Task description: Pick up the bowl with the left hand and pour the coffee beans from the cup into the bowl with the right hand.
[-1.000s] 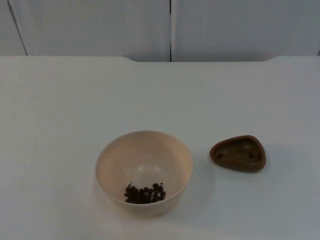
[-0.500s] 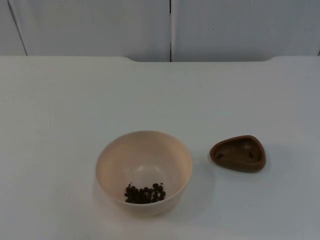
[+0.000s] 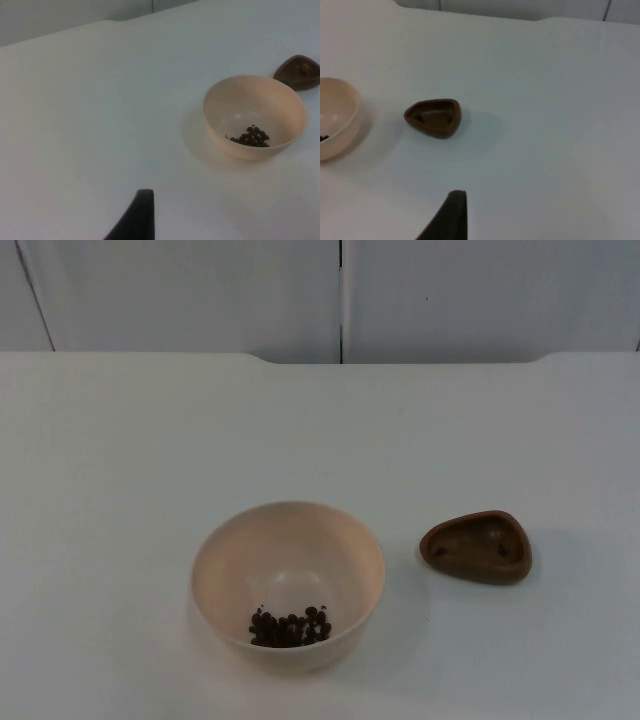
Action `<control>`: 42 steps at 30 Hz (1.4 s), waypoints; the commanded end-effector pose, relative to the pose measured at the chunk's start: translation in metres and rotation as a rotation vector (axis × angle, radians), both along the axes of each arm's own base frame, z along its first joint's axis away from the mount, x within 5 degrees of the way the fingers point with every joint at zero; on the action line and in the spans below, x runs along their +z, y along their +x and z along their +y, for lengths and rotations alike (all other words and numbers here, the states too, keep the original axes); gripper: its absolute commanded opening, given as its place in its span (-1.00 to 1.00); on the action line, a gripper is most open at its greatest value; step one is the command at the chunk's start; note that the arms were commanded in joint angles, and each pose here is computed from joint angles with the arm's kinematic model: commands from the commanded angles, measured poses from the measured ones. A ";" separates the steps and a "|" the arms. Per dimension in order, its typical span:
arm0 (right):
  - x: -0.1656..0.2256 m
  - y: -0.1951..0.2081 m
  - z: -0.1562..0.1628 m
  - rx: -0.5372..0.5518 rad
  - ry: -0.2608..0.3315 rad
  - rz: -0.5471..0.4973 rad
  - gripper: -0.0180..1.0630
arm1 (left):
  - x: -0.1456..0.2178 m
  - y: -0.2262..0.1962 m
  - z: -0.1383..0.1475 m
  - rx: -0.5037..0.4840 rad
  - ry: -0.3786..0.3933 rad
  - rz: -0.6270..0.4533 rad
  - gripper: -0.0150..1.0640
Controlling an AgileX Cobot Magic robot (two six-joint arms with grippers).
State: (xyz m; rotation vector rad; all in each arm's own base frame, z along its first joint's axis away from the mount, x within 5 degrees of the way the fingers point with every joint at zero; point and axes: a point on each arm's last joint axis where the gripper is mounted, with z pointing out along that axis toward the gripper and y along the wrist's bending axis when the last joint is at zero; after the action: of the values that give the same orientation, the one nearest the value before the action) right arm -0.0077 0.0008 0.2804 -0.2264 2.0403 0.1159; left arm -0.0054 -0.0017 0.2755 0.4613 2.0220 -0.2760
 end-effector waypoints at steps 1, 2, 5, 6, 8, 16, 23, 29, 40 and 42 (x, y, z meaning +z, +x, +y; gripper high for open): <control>0.000 0.000 0.001 -0.041 0.005 -0.004 0.99 | -0.001 0.000 0.000 0.000 -0.003 0.004 0.97; 0.000 0.000 0.001 -0.050 0.005 -0.004 0.99 | -0.001 0.000 0.000 0.000 -0.003 0.004 0.97; 0.000 0.000 0.001 -0.091 0.005 -0.004 0.99 | -0.001 0.000 0.000 0.000 -0.003 0.004 0.97; 0.000 0.000 0.001 -0.091 0.005 -0.004 0.99 | -0.001 0.000 0.000 0.000 -0.003 0.004 0.97; 0.000 0.000 0.001 -0.117 0.005 -0.004 0.99 | -0.001 0.000 0.000 0.000 -0.003 0.004 0.97; 0.000 0.000 0.002 -0.176 0.004 -0.005 0.99 | -0.001 0.000 0.000 0.000 -0.003 0.004 0.97; 0.000 0.000 0.002 -0.176 0.004 -0.005 0.99 | -0.001 0.000 0.000 0.029 -0.001 0.003 0.97; 0.000 0.000 0.002 -0.176 0.004 -0.005 0.99 | -0.001 0.000 0.000 0.118 -0.001 0.003 0.97; 0.000 0.000 0.002 -0.176 0.004 -0.005 0.99 | -0.001 0.000 -0.001 0.270 -0.002 0.003 0.97; 0.000 0.000 0.002 -0.176 0.004 -0.005 0.99 | -0.001 0.000 -0.001 0.304 -0.002 0.003 0.97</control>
State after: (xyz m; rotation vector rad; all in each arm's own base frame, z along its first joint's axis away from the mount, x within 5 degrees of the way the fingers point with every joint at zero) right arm -0.0074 0.0021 0.2804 -0.0485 2.0503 0.0079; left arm -0.0047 -0.0032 0.2755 0.1750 2.0567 -0.1045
